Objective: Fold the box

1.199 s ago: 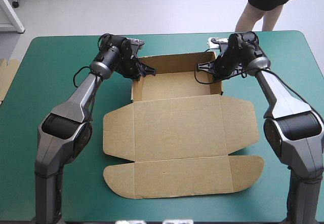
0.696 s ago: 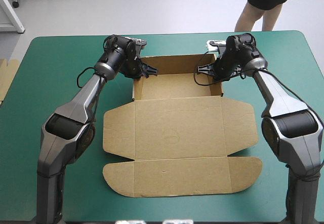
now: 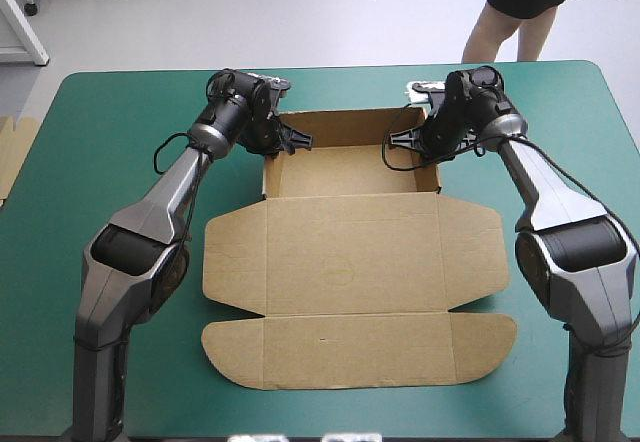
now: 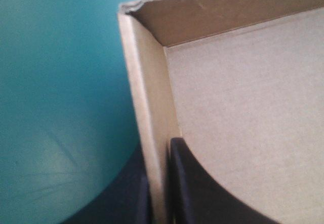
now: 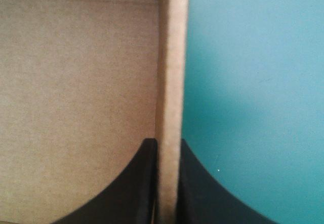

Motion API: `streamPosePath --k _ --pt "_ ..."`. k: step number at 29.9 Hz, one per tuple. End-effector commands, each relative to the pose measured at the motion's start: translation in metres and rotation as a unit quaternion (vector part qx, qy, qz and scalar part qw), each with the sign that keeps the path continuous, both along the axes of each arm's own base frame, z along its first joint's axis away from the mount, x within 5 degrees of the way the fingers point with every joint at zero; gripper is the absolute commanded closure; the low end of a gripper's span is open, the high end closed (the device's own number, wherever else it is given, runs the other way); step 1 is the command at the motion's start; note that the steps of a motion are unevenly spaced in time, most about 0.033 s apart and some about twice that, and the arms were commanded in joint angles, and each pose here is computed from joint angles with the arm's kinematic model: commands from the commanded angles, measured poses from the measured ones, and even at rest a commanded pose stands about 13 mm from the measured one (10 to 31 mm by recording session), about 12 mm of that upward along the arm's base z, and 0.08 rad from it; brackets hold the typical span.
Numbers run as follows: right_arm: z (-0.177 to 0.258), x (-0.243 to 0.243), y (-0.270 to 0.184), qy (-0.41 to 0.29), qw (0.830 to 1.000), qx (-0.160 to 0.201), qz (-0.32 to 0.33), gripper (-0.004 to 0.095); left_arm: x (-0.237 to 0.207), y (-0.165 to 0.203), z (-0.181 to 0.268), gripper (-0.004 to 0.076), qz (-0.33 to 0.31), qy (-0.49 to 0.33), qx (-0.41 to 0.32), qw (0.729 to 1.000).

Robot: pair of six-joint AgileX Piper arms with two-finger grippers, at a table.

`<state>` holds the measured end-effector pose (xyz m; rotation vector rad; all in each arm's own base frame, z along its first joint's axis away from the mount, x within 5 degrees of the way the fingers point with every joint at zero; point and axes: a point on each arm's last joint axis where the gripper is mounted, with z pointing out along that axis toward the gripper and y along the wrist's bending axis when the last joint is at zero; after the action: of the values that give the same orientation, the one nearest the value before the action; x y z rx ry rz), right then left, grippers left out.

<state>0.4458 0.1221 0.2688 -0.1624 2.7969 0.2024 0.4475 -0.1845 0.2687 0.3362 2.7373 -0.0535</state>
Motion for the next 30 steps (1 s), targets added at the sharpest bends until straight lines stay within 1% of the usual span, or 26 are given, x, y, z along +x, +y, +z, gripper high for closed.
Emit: streamPosePath --k 1,2,4,5,7,9,10,15,24,26,30 --pt "0.037 -0.005 -0.004 -0.057 0.998 0.007 0.006 0.0659 -0.002 0.002 0.023 0.0652 -0.025 -0.052 0.013 0.998" --pt "0.038 -0.005 -0.005 -0.058 0.998 0.006 0.006 0.0590 -0.002 0.002 0.023 0.0607 -0.025 -0.051 0.013 0.998" --pt "0.043 -0.007 -0.005 -0.066 0.998 0.008 0.006 0.0453 -0.004 0.003 0.027 0.0489 -0.025 -0.052 0.013 0.998" --pt "0.045 -0.007 -0.005 -0.071 0.997 0.008 0.006 0.0399 -0.005 0.003 0.030 0.0437 -0.025 -0.054 0.011 0.998" --pt "0.051 -0.009 -0.006 -0.082 0.997 0.011 0.005 0.0350 -0.007 0.004 0.036 0.0314 -0.025 -0.060 0.008 0.998" --pt "0.056 -0.010 -0.007 -0.090 0.996 0.009 0.005 0.0349 -0.008 0.005 0.043 0.0249 -0.022 -0.069 0.004 0.997" --pt "0.058 -0.011 -0.009 -0.091 0.996 0.009 0.003 0.0348 -0.010 0.005 0.048 0.0237 -0.022 -0.075 0.001 0.997" --pt "0.067 -0.015 -0.015 -0.090 0.996 0.012 -0.003 0.0348 -0.017 0.007 0.067 0.0237 -0.022 -0.094 -0.015 0.995" --pt "0.109 -0.039 -0.020 -0.133 0.991 0.021 0.001 0.0351 -0.041 0.017 0.115 0.0237 -0.031 -0.140 -0.027 0.989" --pt "0.119 -0.048 -0.022 -0.139 0.990 0.019 0.006 0.0365 -0.050 0.022 0.129 0.0237 -0.032 -0.151 -0.025 0.988" --pt "0.148 -0.067 -0.026 -0.179 0.983 0.025 0.016 0.0417 -0.069 0.032 0.159 0.0253 -0.030 -0.183 -0.031 0.982"
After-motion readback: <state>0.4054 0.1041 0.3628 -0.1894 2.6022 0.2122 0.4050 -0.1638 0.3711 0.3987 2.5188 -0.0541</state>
